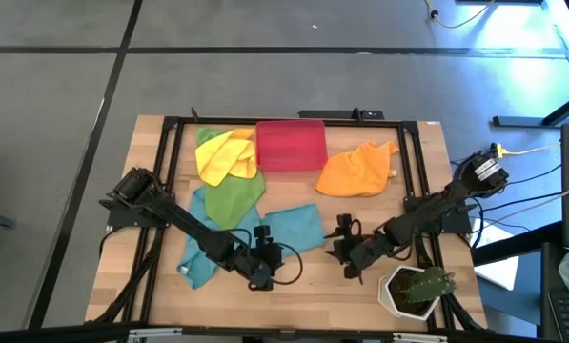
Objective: Roll microfiber towels into tight, uniform cylinder then place into a basket
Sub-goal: Roll the right blue microfiber towel
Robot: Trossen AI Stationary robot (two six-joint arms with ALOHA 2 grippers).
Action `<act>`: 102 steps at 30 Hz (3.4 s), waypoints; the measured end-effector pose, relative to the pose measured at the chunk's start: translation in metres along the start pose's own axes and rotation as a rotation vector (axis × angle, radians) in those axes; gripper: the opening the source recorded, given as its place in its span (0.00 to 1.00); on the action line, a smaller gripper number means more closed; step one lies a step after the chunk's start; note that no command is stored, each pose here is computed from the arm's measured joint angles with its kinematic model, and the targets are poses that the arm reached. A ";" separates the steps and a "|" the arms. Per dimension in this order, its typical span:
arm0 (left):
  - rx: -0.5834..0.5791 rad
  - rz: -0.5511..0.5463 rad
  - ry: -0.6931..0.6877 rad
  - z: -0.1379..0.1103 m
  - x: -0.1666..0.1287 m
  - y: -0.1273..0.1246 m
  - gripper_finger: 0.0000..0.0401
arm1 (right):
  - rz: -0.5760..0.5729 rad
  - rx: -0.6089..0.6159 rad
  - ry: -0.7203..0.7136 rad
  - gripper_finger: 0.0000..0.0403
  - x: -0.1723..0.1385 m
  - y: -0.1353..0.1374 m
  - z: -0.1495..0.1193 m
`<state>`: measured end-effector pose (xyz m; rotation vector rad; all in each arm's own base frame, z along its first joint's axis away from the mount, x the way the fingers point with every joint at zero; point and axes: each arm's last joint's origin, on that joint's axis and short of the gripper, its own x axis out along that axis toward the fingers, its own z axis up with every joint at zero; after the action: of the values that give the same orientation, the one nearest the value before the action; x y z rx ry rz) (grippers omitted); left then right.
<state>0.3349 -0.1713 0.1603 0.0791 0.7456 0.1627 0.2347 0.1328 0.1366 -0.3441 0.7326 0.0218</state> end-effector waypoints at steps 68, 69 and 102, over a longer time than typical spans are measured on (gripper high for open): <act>0.203 0.059 0.077 -0.043 0.033 -0.024 0.02 | 0.044 0.000 0.075 0.02 0.023 0.012 -0.014; 0.204 0.051 0.076 -0.042 0.031 -0.024 0.01 | 0.060 0.008 0.069 0.02 0.021 0.012 -0.012; 0.131 -0.179 0.056 -0.025 0.008 -0.034 0.00 | 0.313 0.424 0.078 0.01 -0.005 -0.002 0.007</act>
<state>0.3276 -0.2029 0.1320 0.1325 0.8146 -0.0554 0.2356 0.1340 0.1451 0.1766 0.8413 0.1472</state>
